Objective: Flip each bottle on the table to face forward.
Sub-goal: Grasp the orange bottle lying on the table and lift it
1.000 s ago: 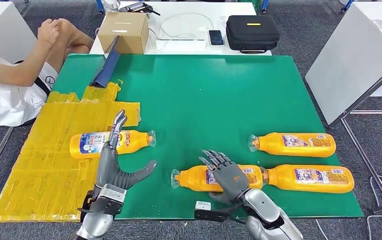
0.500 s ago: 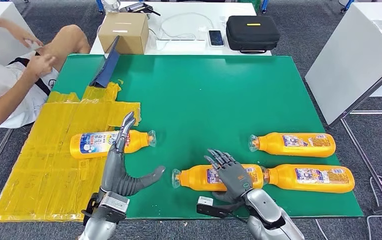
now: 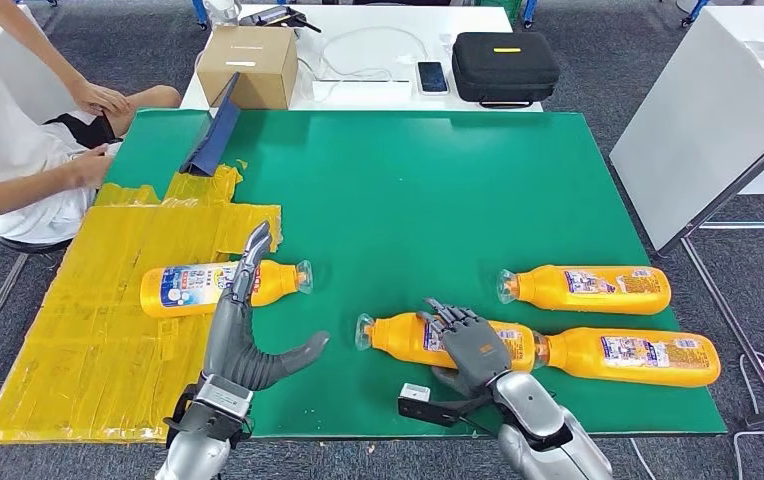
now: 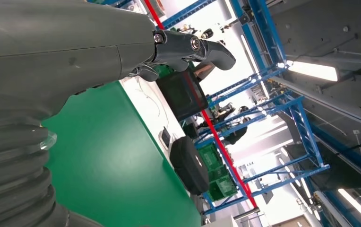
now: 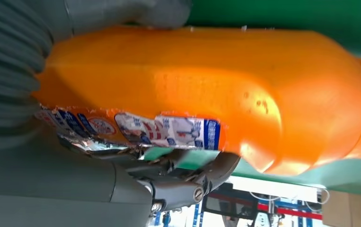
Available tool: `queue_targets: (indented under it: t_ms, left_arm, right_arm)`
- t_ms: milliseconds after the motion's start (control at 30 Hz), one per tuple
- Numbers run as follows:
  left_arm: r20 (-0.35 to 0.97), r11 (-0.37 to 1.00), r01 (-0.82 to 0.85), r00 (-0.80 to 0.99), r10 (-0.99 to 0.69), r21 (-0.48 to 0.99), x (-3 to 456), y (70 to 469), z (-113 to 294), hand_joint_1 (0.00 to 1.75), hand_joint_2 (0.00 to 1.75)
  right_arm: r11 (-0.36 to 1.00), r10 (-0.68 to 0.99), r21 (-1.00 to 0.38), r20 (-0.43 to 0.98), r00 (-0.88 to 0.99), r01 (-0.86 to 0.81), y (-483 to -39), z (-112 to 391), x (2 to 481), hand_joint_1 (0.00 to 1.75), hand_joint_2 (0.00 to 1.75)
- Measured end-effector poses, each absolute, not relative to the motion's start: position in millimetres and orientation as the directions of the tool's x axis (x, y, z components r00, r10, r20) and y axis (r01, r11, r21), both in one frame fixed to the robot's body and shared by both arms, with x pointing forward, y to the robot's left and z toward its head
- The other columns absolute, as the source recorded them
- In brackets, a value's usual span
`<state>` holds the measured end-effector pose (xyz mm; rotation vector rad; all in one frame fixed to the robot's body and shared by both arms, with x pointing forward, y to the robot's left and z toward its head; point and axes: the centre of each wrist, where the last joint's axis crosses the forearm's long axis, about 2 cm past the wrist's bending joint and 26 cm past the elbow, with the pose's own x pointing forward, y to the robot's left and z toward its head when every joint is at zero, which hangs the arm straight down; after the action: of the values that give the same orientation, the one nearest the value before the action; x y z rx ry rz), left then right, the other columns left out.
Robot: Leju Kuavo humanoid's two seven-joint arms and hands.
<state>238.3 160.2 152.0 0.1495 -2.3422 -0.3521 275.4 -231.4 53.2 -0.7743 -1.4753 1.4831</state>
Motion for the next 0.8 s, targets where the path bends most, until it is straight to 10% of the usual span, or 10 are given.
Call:
queue_targets:
  t_ms: [800]
  left_arm:
    - [0.706, 0.964, 0.036, -0.688, -0.166, 0.262, 242, 164, 153, 0.00, 1.75]
  right_arm:
    - [0.183, 0.892, -0.972, 0.226, -0.390, -0.145, -224, 52, 290, 1.75, 1.75]
